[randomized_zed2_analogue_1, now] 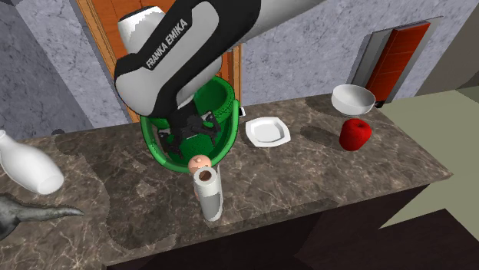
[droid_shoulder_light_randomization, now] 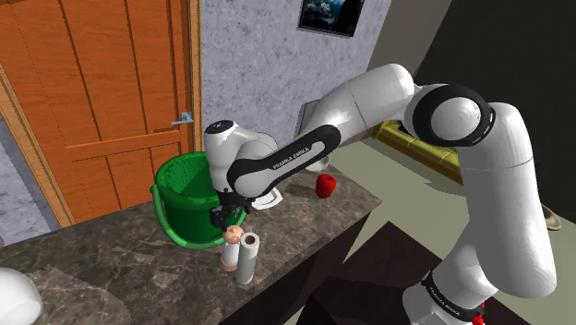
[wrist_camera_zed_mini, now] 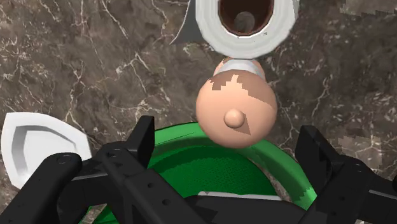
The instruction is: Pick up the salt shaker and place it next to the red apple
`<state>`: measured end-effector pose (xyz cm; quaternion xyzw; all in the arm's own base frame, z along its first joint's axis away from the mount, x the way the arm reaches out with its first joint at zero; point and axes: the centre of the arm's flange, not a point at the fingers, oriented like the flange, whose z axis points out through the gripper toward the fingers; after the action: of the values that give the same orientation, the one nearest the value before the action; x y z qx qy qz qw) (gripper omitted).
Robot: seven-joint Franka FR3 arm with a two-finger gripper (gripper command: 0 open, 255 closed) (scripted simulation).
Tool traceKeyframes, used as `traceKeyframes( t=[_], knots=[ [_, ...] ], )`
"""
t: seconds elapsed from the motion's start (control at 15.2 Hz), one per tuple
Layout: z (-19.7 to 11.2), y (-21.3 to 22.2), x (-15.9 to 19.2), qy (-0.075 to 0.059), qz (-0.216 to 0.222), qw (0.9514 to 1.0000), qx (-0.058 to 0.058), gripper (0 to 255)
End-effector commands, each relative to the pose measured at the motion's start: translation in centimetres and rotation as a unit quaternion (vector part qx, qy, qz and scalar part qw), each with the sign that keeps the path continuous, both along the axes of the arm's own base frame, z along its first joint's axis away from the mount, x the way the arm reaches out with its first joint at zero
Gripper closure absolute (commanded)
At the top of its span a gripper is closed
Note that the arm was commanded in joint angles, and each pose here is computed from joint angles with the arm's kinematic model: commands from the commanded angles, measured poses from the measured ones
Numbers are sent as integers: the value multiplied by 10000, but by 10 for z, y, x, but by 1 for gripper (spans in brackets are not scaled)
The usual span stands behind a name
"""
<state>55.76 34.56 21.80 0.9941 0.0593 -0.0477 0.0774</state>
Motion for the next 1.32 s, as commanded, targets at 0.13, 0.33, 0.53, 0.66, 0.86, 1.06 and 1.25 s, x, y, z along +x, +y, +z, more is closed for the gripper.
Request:
traceKeyframes(
  t=[0.13,0.33,0.53,0.66,0.86,1.06,1.25],
  knots=[
    [-33,15,19,-28,-16,10000,-88,0],
    [-49,12,18,-28,-16,10000,-88,0],
    [-64,9,17,-28,-16,10000,-88,0],
    [-67,9,17,-28,-16,10000,-88,0],
    [-67,9,17,-28,-16,10000,-88,0],
    [-67,9,17,-28,-16,10000,-88,0],
    [-67,9,17,-28,-16,10000,-88,255]
  ],
)
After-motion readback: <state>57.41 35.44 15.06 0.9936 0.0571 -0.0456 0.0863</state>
